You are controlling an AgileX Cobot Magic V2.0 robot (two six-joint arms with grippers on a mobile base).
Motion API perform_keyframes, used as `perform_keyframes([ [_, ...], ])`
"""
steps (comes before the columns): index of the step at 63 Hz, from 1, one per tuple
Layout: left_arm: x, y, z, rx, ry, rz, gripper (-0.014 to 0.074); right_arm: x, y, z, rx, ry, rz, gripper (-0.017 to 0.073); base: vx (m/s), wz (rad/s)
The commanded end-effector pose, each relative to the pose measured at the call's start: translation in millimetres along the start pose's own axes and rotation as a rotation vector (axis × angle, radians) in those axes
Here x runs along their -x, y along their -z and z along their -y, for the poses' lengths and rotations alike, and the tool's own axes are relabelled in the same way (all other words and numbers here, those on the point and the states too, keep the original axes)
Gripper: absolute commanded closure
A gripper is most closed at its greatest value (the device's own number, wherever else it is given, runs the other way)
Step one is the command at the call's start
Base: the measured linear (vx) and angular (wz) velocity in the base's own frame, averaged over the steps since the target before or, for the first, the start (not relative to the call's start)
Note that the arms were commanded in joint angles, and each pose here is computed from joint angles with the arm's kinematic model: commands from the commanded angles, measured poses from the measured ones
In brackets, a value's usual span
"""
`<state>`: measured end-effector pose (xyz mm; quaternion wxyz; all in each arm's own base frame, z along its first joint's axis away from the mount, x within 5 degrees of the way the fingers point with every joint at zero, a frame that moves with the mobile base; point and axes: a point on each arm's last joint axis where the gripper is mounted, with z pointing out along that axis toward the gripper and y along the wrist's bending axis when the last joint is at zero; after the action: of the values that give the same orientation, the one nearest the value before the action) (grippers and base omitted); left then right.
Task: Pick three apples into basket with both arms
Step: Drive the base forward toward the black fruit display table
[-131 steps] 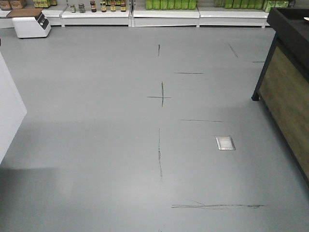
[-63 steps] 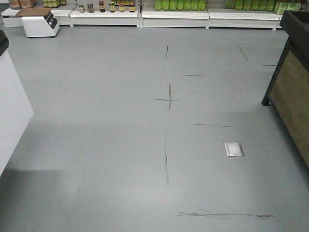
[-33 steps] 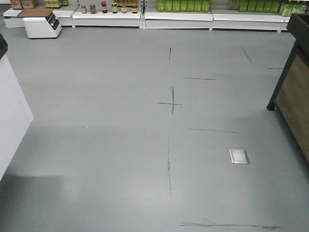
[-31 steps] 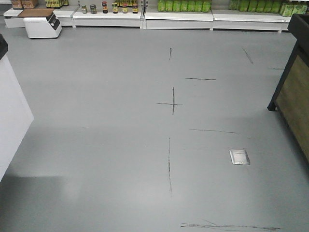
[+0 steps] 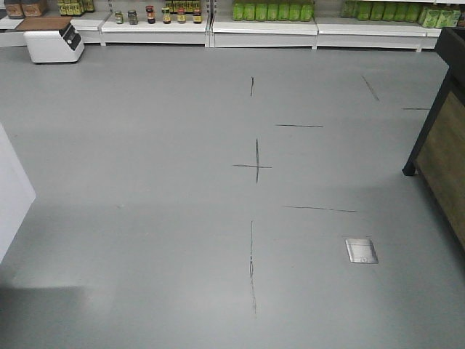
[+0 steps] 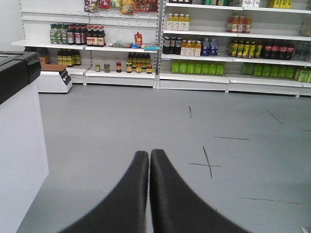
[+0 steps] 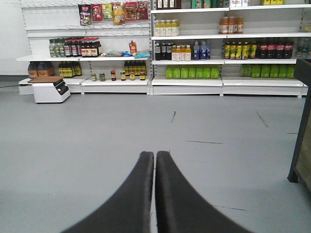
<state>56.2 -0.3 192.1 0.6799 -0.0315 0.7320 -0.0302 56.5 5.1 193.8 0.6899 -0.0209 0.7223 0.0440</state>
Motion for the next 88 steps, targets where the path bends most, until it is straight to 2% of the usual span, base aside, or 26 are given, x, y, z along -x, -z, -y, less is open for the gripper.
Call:
perform_keyframes([
  [1, -0.7, -0.1, -0.2, -0.005, 0.004, 0.061, 0.06, 2.4, 0.3, 0.0, -0.001, 0.019, 0.067, 0.0561, 0.22, -0.07],
  [55, -0.7, -0.1, -0.2, -0.005, 0.004, 0.061, 0.06, 2.4, 0.3, 0.0, -0.001, 0.019, 0.067, 0.0561, 0.23, -0.07],
  [88, -0.7, -0.1, -0.2, -0.005, 0.004, 0.061, 0.06, 2.4, 0.3, 0.0, -0.001, 0.019, 0.067, 0.0561, 0.22, -0.26],
])
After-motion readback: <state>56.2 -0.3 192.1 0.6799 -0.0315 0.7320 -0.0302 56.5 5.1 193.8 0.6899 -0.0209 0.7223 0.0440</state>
